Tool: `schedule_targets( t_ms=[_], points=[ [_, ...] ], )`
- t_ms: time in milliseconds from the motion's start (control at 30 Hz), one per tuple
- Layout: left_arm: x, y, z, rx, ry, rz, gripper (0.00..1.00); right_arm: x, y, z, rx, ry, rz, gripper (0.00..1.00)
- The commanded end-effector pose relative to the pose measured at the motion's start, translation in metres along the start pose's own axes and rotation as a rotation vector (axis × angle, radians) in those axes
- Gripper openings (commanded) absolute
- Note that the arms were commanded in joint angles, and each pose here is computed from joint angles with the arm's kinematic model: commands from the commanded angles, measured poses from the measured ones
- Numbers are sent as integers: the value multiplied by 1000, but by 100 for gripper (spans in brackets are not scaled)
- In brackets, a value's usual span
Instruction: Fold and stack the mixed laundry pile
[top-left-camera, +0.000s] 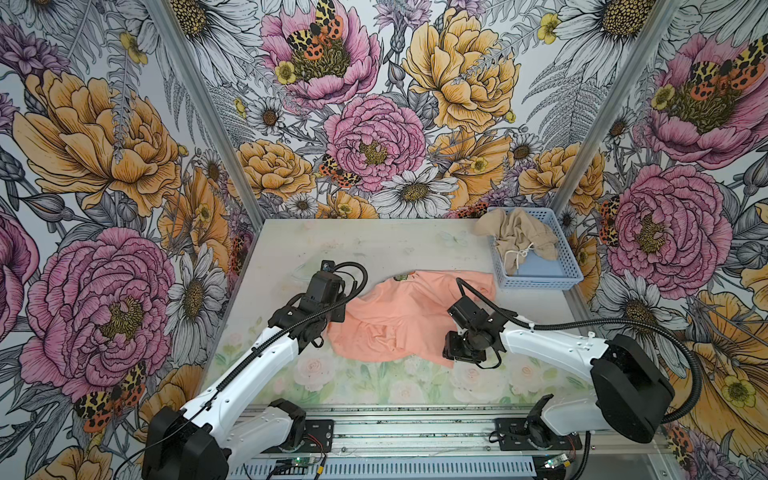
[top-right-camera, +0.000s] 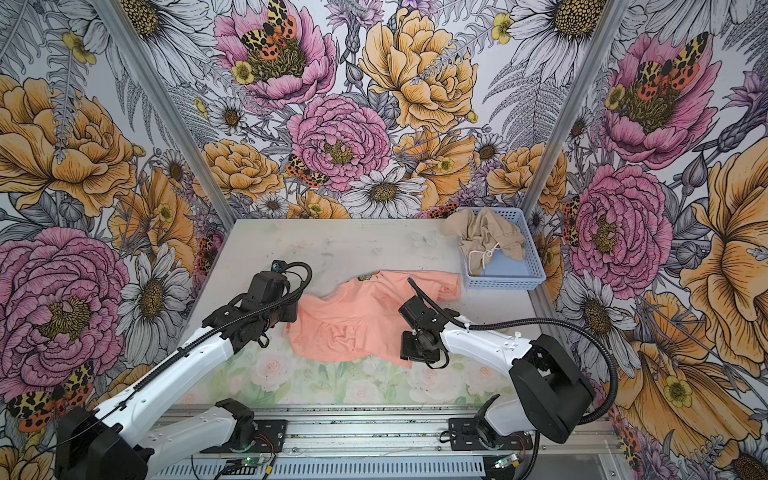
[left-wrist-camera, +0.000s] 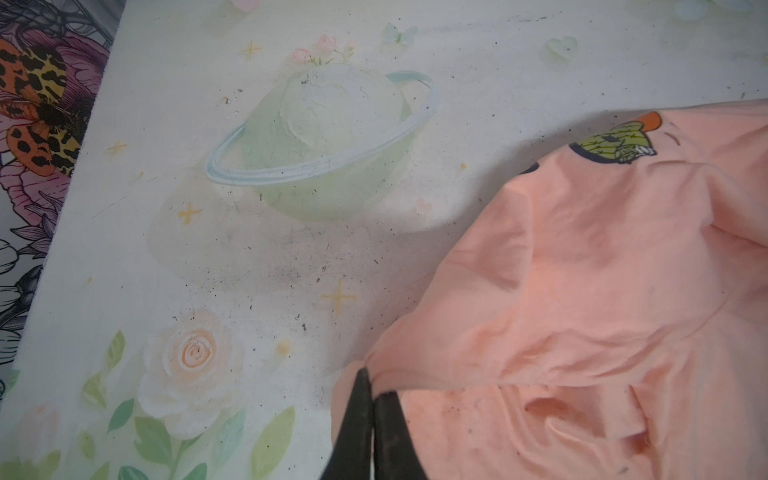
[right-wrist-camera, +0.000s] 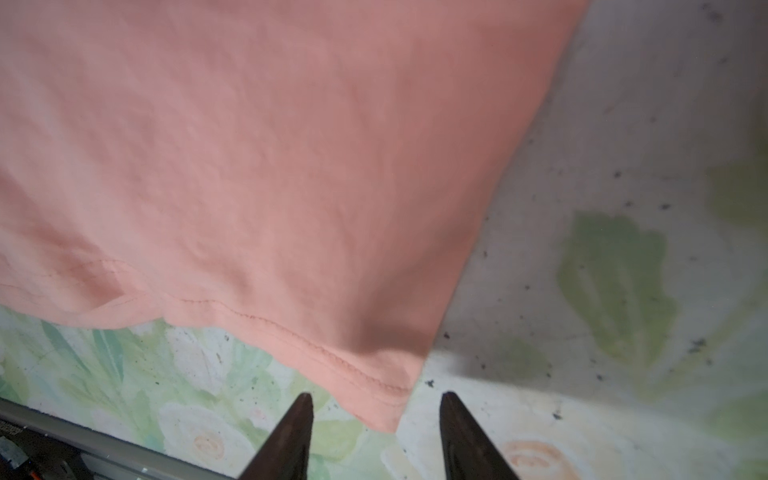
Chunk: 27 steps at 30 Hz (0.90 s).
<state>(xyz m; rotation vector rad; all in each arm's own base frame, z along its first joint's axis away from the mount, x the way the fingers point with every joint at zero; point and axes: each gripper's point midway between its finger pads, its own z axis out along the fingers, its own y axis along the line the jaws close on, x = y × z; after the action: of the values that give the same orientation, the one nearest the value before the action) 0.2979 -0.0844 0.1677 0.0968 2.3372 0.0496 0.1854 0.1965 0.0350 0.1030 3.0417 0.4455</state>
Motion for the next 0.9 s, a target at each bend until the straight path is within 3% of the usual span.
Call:
schedule_targets(
  t_ms=[0, 433, 533, 567, 600, 700, 867],
  points=[
    [-4, -3, -6, 25, -35, -27, 0, 4, 0, 9, 28, -4, 36, 50],
    [-4, -2, -7, 22, -42, -29, 0, 1, -14, 28, 140, -31, 24, 33],
    [-3, -2, -7, 25, -40, -29, 0, -4, -11, 26, 136, -43, 13, 17],
    [-4, -2, -7, 25, -40, -31, 0, -5, -9, 24, 128, -47, 11, 4],
    [-4, -3, -7, 27, -39, -30, 0, -7, -8, 20, 113, -51, 12, 0],
    [-3, -6, -9, 42, -41, -31, 0, -22, -6, -11, 72, -111, 20, 0],
    [-10, -13, -16, 66, -66, -20, 0, -64, -12, -107, 5, -290, 38, 0]
  ],
)
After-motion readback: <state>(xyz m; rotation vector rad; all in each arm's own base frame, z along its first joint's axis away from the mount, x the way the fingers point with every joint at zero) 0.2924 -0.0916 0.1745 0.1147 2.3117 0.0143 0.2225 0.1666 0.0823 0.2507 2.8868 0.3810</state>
